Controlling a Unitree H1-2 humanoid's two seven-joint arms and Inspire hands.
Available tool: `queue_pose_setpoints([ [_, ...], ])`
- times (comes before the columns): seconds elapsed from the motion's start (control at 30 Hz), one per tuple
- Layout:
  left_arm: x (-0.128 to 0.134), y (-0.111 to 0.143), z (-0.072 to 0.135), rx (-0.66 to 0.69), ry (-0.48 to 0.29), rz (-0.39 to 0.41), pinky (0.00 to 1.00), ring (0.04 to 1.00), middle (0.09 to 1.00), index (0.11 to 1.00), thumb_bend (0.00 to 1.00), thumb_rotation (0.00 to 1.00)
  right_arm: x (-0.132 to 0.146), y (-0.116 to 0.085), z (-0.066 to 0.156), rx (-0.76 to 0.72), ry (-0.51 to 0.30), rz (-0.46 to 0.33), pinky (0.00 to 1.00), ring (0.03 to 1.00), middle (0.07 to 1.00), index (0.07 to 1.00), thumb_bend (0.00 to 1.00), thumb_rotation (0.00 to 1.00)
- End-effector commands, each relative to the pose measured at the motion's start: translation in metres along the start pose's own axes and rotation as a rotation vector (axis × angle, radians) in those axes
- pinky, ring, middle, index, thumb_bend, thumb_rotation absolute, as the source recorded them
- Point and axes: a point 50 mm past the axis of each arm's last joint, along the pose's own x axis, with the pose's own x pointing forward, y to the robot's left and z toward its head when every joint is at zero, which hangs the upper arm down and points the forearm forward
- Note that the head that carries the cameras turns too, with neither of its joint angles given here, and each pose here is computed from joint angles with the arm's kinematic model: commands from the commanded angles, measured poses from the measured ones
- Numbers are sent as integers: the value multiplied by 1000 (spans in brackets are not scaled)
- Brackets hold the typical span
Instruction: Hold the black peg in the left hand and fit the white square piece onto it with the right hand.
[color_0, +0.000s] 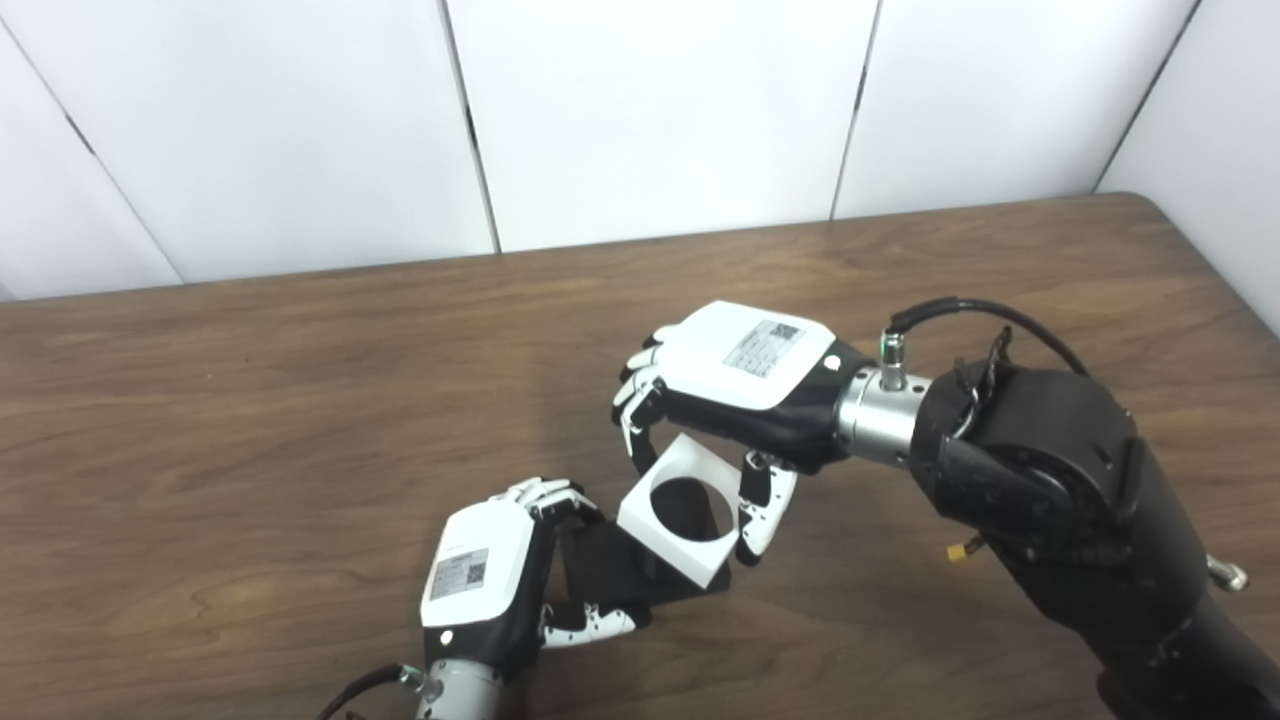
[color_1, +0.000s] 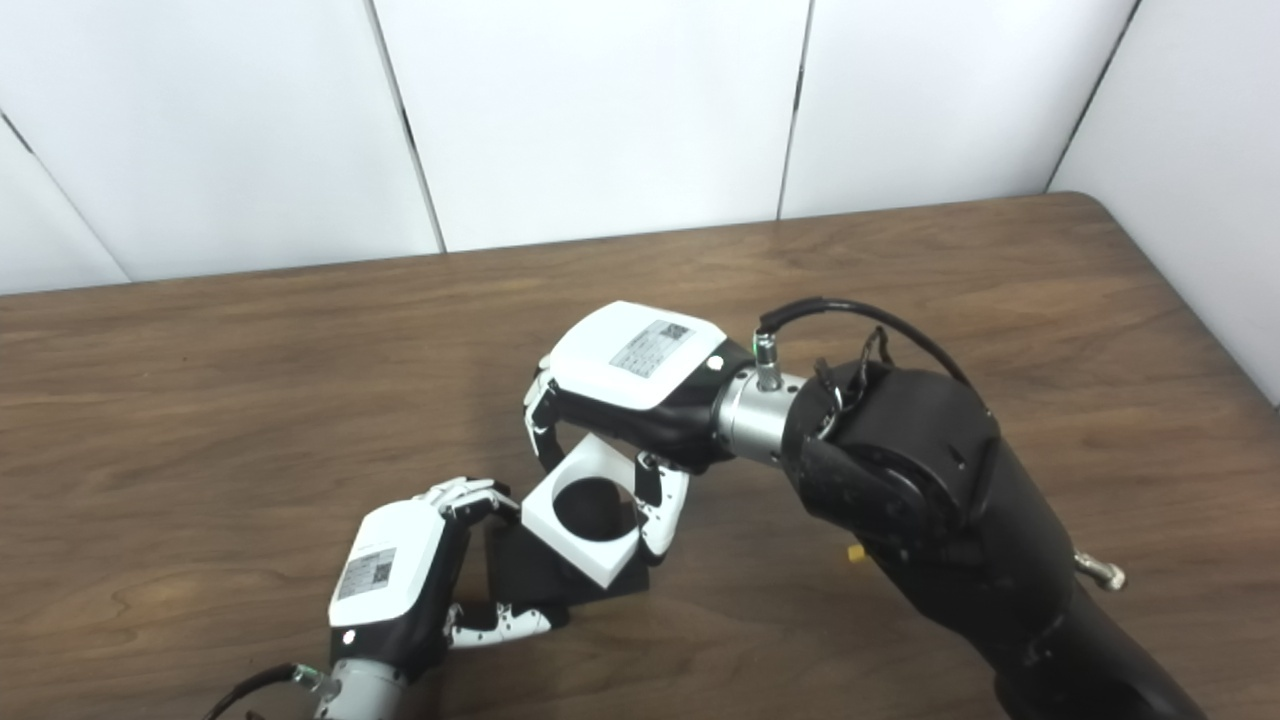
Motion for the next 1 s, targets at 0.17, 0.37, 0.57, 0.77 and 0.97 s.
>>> queue_pose_setpoints([
  [0.17,-10,-27,2,-14,30,-181,785,843,787,489,511,48,4,3,3,-10,-16,-6,949,887,798,485,523,134],
  [0.37,-10,-27,4,-20,29,-180,783,843,786,489,511,47,8,10,3,-15,-12,15,962,897,807,485,524,135],
  [0.57,-9,-28,6,-30,36,-184,779,848,789,489,511,47,10,10,1,-17,-11,11,973,901,810,485,523,135],
  [0.77,-10,-30,7,-34,32,-179,783,846,787,489,511,47,13,5,1,-27,-9,1,965,899,810,486,524,135],
  [0.97,-10,-31,8,-42,34,-178,785,847,788,489,511,47,16,0,0,-30,-12,-21,953,894,806,486,524,134],
])
